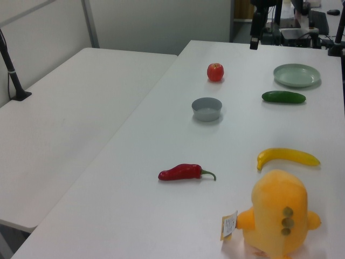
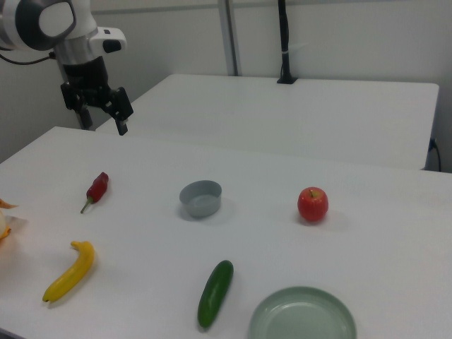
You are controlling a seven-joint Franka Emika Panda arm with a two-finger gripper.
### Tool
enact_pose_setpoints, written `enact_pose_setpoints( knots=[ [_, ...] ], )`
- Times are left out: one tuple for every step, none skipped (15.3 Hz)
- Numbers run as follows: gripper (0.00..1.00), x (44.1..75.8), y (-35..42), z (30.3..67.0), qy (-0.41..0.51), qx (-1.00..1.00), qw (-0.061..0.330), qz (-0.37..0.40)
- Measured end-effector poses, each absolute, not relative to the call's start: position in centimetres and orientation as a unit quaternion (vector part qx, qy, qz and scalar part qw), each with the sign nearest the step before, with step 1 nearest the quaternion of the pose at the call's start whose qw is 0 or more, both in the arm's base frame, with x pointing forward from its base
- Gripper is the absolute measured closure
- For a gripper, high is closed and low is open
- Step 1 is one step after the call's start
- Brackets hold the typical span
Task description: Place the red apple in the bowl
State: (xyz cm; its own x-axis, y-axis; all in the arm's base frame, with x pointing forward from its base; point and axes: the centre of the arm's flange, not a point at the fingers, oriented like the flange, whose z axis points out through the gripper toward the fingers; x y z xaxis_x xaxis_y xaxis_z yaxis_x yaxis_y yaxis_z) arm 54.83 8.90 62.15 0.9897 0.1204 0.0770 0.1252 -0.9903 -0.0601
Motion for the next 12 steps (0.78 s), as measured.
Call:
enact_pose_setpoints(
  knots=[
    [0.0, 54.83, 8.9, 62.15, -0.062, -0.997, 0.032, -0.037],
    [0.0, 54.83, 8.91, 62.14, -0.062, -0.997, 0.032, -0.037],
    [0.0, 54.83, 8.91, 62.13, -0.062, -0.997, 0.032, -0.036],
    [0.0, 54.83, 8.92, 62.13, -0.062, -0.997, 0.032, -0.036],
    [0.0, 54.83, 8.93, 62.12, -0.062, -0.997, 0.032, -0.036],
    [0.0, 54.83, 8.94, 62.12, -0.062, -0.997, 0.032, -0.036],
    [0.0, 54.83, 8.94, 62.11, -0.062, -0.997, 0.032, -0.036],
    [0.0, 54.83, 8.95, 62.09, -0.062, -0.997, 0.032, -0.036],
    [0.0, 54.84, 8.95, 62.07, -0.062, -0.997, 0.032, -0.036],
    [0.0, 54.86, 8.95, 62.03, -0.062, -0.997, 0.032, -0.035],
    [0.0, 54.89, 8.98, 61.94, -0.062, -0.997, 0.032, -0.035],
    [0.0, 54.94, 9.1, 61.79, -0.063, -0.997, 0.032, -0.033]
  ],
)
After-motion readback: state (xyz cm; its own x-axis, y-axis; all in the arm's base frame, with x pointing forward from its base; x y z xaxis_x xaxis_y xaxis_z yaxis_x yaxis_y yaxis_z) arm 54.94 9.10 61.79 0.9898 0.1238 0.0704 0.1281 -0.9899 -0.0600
